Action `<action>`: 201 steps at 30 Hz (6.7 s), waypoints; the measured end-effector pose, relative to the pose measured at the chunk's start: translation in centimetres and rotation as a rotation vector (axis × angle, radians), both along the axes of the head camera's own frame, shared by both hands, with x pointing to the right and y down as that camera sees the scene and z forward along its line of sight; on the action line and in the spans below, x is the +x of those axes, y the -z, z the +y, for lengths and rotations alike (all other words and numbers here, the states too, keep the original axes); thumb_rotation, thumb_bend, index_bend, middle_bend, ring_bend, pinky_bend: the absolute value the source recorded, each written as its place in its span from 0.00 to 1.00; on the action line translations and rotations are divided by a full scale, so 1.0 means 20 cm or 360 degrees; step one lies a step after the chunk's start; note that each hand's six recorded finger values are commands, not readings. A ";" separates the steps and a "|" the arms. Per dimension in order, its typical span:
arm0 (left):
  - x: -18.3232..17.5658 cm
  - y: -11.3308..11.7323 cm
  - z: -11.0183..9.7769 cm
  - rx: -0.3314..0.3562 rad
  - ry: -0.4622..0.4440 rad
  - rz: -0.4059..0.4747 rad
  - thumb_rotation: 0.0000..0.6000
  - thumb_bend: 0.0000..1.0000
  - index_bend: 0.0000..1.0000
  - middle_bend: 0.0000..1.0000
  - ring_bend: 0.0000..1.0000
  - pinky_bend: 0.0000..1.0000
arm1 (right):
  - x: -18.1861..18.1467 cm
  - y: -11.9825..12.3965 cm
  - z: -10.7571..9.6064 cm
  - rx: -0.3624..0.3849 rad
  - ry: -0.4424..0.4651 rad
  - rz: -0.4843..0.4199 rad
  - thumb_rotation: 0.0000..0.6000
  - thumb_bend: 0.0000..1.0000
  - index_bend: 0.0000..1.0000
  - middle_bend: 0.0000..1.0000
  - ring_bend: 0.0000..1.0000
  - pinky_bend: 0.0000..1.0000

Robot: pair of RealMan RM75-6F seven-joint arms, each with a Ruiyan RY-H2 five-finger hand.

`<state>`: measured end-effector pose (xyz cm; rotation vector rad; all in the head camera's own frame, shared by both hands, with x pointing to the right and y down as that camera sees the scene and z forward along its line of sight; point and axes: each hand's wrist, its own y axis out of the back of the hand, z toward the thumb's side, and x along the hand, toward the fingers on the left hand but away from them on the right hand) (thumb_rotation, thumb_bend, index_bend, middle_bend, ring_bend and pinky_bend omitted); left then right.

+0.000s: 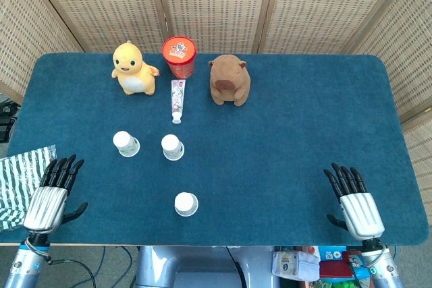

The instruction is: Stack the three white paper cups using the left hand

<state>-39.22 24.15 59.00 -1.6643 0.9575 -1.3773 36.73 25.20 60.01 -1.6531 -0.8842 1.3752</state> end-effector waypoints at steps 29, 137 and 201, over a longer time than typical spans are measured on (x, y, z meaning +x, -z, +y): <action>0.57 -0.01 -0.23 -0.0336 -0.0630 0.0039 1.00 0.24 0.11 0.00 0.00 0.00 | 0.02 0.03 -0.02 0.0024 -0.0033 -0.0023 1.00 0.00 0.00 0.00 0.00 0.00; 0.89 -0.18 -0.89 -0.0266 -0.0487 -0.0053 1.00 0.24 0.45 0.00 0.00 0.00 | 0.08 0.03 -0.05 0.0031 -0.0106 -0.0069 1.00 0.00 0.00 0.00 0.00 0.00; 0.18 -0.39 -0.83 -0.0468 -0.0101 -0.0365 1.00 0.24 0.21 0.00 0.00 0.00 | 0.05 0.03 -0.03 0.0033 -0.0069 -0.0056 1.00 0.00 0.00 0.00 0.00 0.00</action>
